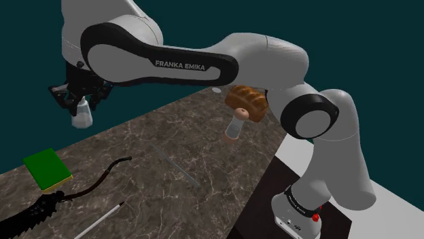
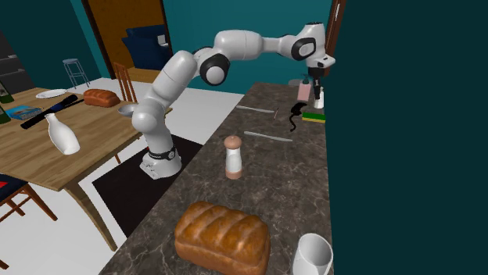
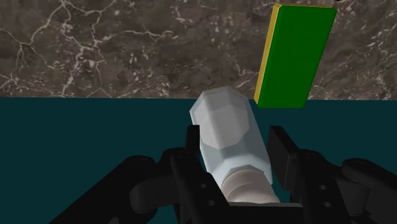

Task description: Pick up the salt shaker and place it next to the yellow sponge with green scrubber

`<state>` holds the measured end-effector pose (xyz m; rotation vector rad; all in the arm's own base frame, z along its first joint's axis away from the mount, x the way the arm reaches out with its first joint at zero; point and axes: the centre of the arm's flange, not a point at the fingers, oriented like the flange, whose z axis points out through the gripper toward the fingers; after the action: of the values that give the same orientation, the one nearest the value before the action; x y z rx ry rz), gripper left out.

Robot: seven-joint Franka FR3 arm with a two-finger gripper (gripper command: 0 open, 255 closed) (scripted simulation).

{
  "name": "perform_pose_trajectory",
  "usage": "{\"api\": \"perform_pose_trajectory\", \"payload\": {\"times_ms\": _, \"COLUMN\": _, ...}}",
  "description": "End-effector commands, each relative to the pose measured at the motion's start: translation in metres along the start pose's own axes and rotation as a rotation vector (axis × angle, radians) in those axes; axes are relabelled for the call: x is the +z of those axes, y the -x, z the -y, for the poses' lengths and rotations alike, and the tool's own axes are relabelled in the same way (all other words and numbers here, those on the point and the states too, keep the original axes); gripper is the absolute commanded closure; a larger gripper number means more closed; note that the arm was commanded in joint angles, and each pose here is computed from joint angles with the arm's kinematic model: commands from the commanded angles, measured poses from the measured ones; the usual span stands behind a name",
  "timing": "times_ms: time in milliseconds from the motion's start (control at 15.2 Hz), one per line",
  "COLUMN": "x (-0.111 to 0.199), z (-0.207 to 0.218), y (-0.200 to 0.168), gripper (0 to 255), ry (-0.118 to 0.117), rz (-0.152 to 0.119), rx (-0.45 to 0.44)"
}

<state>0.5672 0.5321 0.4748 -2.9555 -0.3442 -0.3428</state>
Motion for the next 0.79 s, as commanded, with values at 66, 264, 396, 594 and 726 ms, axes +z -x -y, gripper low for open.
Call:
{"api": "perform_pose_trajectory", "payload": {"times_ms": 66, "x": 0.016, "z": -0.002, "y": 0.004, "gripper": 255, "ry": -0.001, "rz": -0.001, "rx": 0.000}}
{"api": "perform_pose_trajectory", "payload": {"times_ms": 264, "x": 0.031, "z": -0.004, "y": 0.008, "gripper": 255, "ry": -0.001, "rz": -0.001, "rx": 0.000}}
{"api": "perform_pose_trajectory", "payload": {"times_ms": 396, "x": 0.041, "z": -0.005, "y": 0.011, "gripper": 255, "ry": -0.001, "rz": -0.001, "rx": 0.000}}
{"api": "perform_pose_trajectory", "payload": {"times_ms": 594, "x": 0.056, "z": -0.007, "y": 0.014, "gripper": 255, "ry": -0.001, "rz": -0.001, "rx": 0.000}}
{"api": "perform_pose_trajectory", "payload": {"times_ms": 726, "x": 0.066, "z": -0.008, "y": 0.017, "gripper": 255, "ry": -0.001, "rz": -0.001, "rx": 0.000}}
